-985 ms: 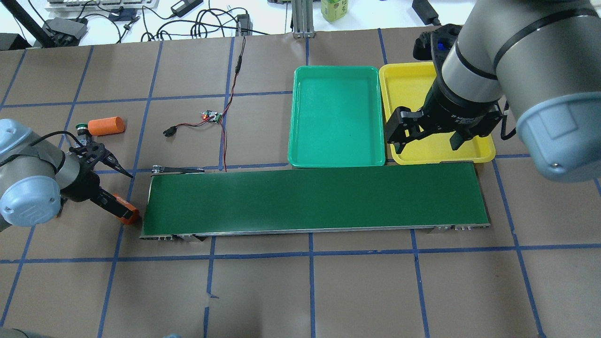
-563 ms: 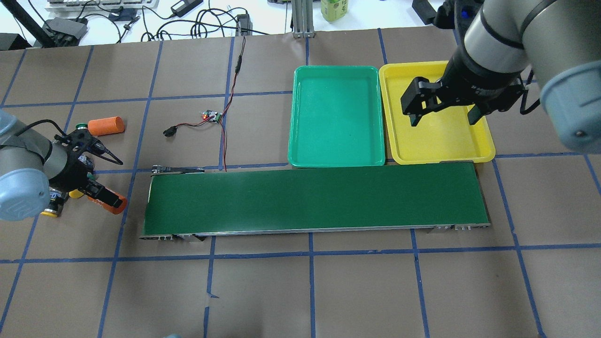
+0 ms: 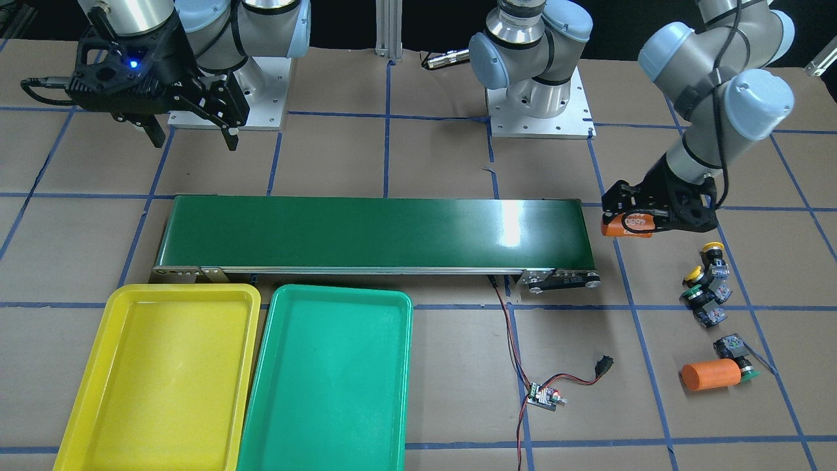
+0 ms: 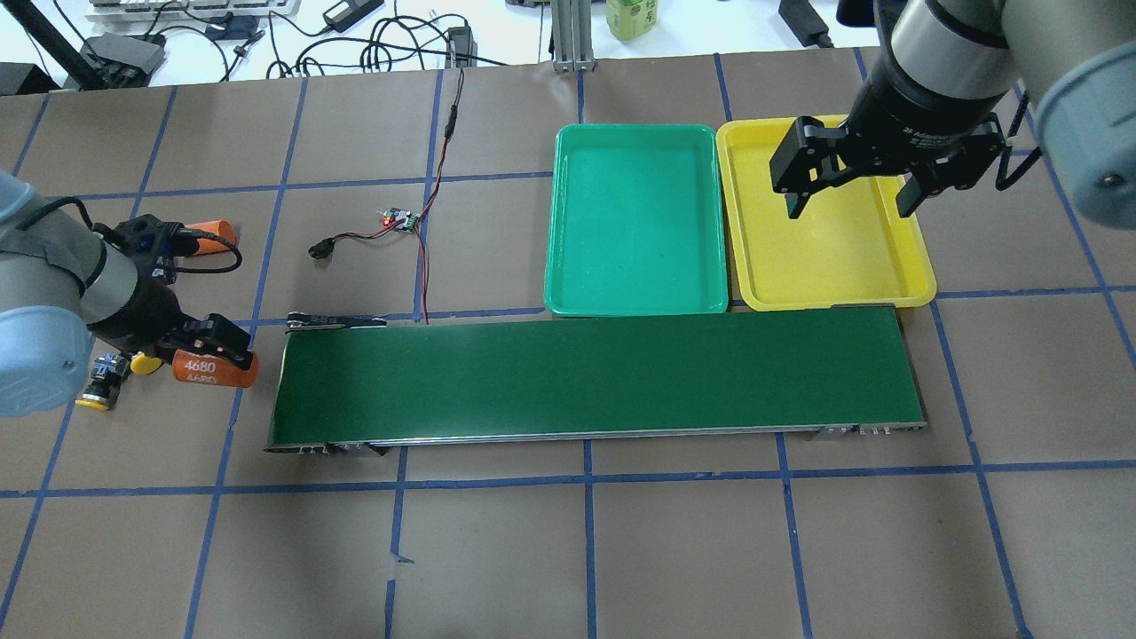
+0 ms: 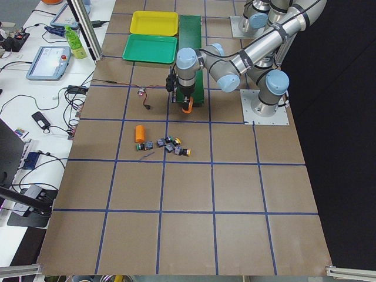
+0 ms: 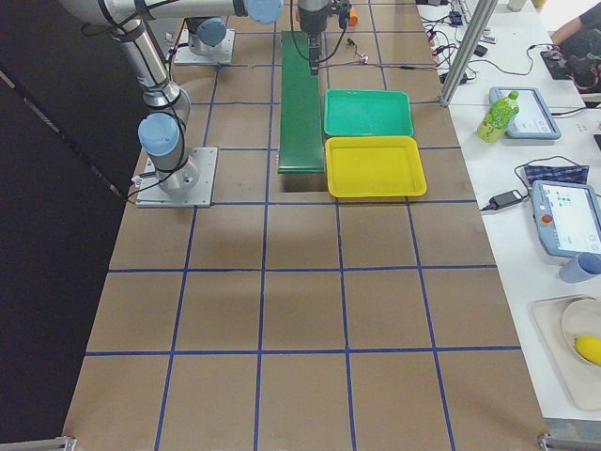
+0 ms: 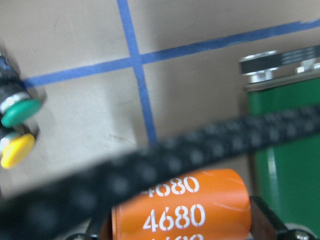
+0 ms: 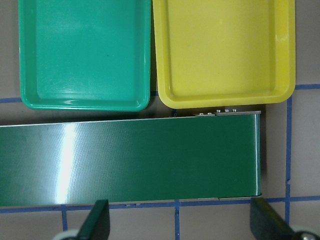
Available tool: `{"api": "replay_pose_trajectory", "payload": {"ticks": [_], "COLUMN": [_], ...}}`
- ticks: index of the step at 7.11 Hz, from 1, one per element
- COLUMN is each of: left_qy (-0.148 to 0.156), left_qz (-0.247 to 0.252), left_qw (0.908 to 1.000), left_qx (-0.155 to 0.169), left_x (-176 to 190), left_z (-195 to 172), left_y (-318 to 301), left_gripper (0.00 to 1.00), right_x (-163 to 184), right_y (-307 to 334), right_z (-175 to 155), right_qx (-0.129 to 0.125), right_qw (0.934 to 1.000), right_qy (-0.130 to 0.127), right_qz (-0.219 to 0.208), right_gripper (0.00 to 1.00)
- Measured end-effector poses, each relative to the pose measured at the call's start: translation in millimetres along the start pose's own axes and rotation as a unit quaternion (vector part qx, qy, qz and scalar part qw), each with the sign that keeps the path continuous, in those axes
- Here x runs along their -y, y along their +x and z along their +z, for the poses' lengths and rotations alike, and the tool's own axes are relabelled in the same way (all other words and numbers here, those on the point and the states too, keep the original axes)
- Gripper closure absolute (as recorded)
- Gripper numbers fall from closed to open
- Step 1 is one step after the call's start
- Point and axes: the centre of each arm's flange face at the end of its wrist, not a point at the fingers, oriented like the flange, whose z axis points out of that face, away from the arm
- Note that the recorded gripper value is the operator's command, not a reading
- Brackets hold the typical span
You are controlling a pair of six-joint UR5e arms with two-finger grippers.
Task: Sort buttons by color to trays
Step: 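Lift the battery onto the green conveyor belt and open the left gripper, then return the left gripper to the buttons and grasp a yellow-capped button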
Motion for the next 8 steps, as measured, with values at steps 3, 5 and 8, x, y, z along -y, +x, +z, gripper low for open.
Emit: {"api": "replay_pose_trajectory", "payload": {"ticks": [3, 5, 8], "left_qy": [-0.015, -0.027, -0.038], "left_qz": [-0.081, -0.088, -0.084], "left_qw": [0.9965, 0.9953, 0.9953], "left_qx": [-0.018, -0.032, -0.03], "left_x": [7, 10, 28], "left_z": [15, 27, -15], "left_y": [87, 99, 92], "left_gripper": [0.02, 0.0, 0.0], "right_x": [7, 21, 28], "right_y": [-2, -3, -3], "right_z": [-7, -5, -5], "right_qx": [0.0, 0.002, 0.0], "right_qw": [0.9999, 0.9997, 0.9997], "right_qy": [0.014, 0.021, 0.023], "right_qz": [-0.009, -0.009, -0.006], "right_gripper": [0.0, 0.0, 0.0]}}
